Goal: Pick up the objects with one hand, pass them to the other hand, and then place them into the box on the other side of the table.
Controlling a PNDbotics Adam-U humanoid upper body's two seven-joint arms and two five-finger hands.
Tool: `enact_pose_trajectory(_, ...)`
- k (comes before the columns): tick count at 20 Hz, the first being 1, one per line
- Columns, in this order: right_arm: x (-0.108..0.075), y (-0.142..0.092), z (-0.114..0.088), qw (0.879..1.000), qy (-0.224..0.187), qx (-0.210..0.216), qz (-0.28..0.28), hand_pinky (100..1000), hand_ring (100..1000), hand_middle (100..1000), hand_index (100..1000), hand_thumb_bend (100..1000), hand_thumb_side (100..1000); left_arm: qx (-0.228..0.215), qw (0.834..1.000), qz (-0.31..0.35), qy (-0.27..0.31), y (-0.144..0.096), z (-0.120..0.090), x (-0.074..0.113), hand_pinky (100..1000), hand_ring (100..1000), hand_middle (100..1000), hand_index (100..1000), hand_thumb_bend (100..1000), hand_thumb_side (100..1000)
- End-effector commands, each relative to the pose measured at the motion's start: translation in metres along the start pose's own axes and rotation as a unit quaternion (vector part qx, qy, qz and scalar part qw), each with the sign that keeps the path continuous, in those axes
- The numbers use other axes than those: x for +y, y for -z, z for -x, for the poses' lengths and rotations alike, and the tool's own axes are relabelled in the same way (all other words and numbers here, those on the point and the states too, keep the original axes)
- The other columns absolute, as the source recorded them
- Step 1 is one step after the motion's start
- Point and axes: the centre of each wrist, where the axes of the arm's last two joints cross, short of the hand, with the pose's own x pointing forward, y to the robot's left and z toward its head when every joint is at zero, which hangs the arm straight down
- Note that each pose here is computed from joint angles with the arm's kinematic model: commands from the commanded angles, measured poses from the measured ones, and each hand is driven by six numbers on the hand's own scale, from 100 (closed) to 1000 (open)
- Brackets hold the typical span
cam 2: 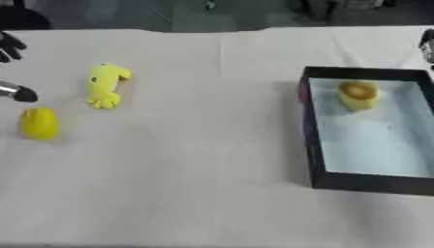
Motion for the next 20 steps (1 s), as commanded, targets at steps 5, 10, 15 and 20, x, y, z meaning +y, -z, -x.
enact_pose_trajectory(5,-0.01,0.001,-0.008,1.0,-0.008,-0.01,0.009,1000,1000,1000,1000,100,430,0.098,0.993,0.065,-0.019,0.007,0.014,0.0,884,881,811,896,782,247)
enact_pose_trajectory(10,-0.009,-0.001,-0.005,1.0,-0.004,-0.003,0.014,1000,1000,1000,1000,100,429,0.116,0.991,0.065,-0.018,0.019,0.012,-0.006,874,873,805,880,778,216)
enact_pose_trajectory(15,-0.008,-0.003,-0.003,1.0,0.0,0.001,0.015,1000,1000,1000,1000,100,425,0.137,0.988,0.068,-0.007,0.034,0.01,-0.013,865,868,798,877,798,202)
enact_pose_trajectory(20,-0.006,-0.004,-0.001,1.0,0.001,0.005,0.015,1000,1000,1000,1000,100,420,0.163,0.984,0.066,0.006,0.05,0.01,-0.019,854,871,802,878,829,168)
